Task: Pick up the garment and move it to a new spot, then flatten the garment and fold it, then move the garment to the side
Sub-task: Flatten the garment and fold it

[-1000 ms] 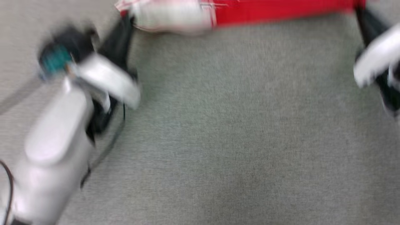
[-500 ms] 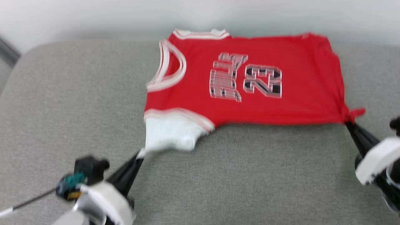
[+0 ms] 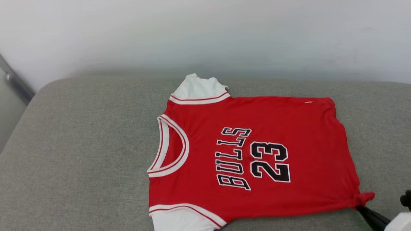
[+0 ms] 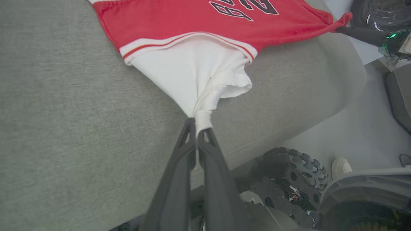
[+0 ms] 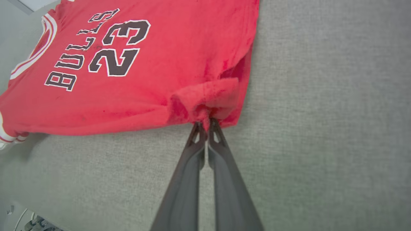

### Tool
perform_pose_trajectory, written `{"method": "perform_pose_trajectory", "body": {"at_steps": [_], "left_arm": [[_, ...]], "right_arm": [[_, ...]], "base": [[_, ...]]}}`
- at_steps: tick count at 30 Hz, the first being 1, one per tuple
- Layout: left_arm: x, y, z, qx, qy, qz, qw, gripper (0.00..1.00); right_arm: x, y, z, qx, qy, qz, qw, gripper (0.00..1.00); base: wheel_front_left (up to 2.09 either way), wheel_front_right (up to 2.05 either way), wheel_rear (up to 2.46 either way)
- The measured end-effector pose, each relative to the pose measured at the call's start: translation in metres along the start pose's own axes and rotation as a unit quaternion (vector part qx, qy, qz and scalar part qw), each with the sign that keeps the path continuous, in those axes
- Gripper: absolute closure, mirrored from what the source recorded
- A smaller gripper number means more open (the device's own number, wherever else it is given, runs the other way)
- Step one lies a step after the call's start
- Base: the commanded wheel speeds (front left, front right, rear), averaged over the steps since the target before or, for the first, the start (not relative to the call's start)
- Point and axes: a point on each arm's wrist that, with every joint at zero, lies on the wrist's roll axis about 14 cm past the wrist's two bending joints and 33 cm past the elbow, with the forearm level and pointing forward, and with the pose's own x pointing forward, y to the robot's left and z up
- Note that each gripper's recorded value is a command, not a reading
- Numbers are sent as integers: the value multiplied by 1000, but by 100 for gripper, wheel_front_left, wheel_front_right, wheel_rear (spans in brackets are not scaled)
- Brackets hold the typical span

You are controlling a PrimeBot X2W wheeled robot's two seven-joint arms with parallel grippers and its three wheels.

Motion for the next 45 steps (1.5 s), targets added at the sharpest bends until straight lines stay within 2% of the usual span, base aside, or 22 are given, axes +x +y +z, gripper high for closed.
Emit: {"method": "perform_pose_trajectory", "body": {"at_steps": [6,14,19,20,24,35,43,44,45], "left_arm": [[0,-2,12,2,-24,-3,1000,100],[13,10,78,31,-117,0,993,100],[28,19,109,62,-140,-5,988,100],[44,26,121,67,-142,-7,988,100],[68,42,138,78,-148,1,986,100],[125,77,135,112,-91,21,989,100],[144,90,124,109,-68,40,991,100],[145,95,115,107,-47,50,992,57],[144,99,106,114,-30,57,991,0]], "right_arm": [[-13,2,4,9,0,-1,1000,100],[-10,7,24,10,-6,4,1000,100],[6,6,39,3,-2,6,1000,100],[20,5,41,0,16,8,1000,100],[41,0,41,-9,39,3,999,100],[80,-8,30,-35,106,-3,994,100],[89,-15,24,-35,131,-17,991,100],[90,-16,24,-34,132,-20,991,92],[90,-16,24,-34,133,-22,990,0]], "base": [[0,0,0],[0,0,0],[0,0,0],[0,0,0],[0,0,0],[0,0,0],[0,0,0],[0,0,0],[0,0,0]]}}
